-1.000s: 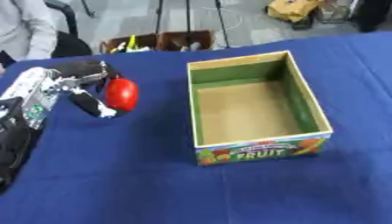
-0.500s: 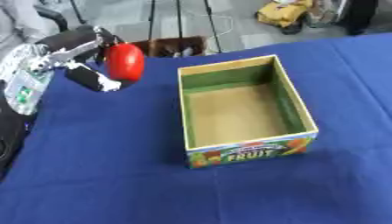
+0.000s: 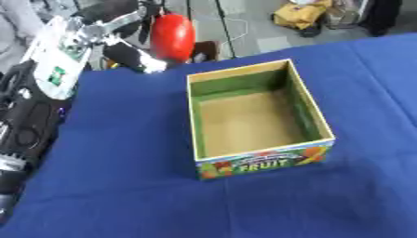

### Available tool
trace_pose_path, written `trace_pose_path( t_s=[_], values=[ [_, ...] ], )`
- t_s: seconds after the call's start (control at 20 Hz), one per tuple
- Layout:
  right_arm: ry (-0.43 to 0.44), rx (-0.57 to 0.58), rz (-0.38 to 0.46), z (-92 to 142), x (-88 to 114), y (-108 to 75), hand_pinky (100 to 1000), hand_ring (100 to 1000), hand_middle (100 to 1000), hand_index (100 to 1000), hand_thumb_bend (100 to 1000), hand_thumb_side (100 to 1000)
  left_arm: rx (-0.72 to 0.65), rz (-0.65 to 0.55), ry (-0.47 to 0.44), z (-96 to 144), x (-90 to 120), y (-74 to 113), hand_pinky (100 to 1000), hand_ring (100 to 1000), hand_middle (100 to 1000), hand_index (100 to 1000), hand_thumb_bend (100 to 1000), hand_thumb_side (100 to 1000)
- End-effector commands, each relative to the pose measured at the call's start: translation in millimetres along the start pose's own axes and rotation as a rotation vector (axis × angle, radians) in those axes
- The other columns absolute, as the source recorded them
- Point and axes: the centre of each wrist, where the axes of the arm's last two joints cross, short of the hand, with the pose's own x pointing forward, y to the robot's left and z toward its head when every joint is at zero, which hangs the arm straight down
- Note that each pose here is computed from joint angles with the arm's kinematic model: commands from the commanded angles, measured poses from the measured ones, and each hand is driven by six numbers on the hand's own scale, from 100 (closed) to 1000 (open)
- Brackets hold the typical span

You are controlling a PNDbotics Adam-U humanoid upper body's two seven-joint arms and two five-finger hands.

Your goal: Pick up objects on the table and place them in the box.

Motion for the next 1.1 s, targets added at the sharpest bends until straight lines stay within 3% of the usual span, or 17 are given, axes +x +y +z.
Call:
trace_pose_path(
  t_s=[0.05, 0.3, 0.7, 0.85, 1.1],
  values=[
    [-0.040, 0.005, -0.004, -6, 9, -1.4, 330, 269, 318, 473, 100, 788, 0.042, -0.015, -0.032, -13, 16, 15.4, 141, 371, 306, 480, 100, 449],
    [-0.053, 0.011, -0.021, -10, 12, 1.6, 331, 270, 319, 474, 100, 784, 0.011, -0.041, -0.057, -30, 31, 8.0, 148, 377, 309, 487, 100, 436],
    [-0.062, 0.000, -0.033, -12, 13, 2.5, 331, 269, 319, 473, 100, 781, -0.099, -0.081, -0.028, -41, 35, -23.6, 183, 401, 327, 516, 100, 388],
    [-0.069, 0.000, -0.045, -14, 15, 4.2, 331, 269, 320, 473, 100, 780, -0.123, -0.097, 0.002, -47, 43, -29.0, 195, 409, 338, 536, 100, 338],
    [-0.077, 0.002, -0.058, -16, 17, 6.0, 331, 269, 320, 473, 100, 778, -0.196, -0.116, 0.076, -56, 49, -44.2, 221, 428, 346, 550, 100, 330]
  ],
)
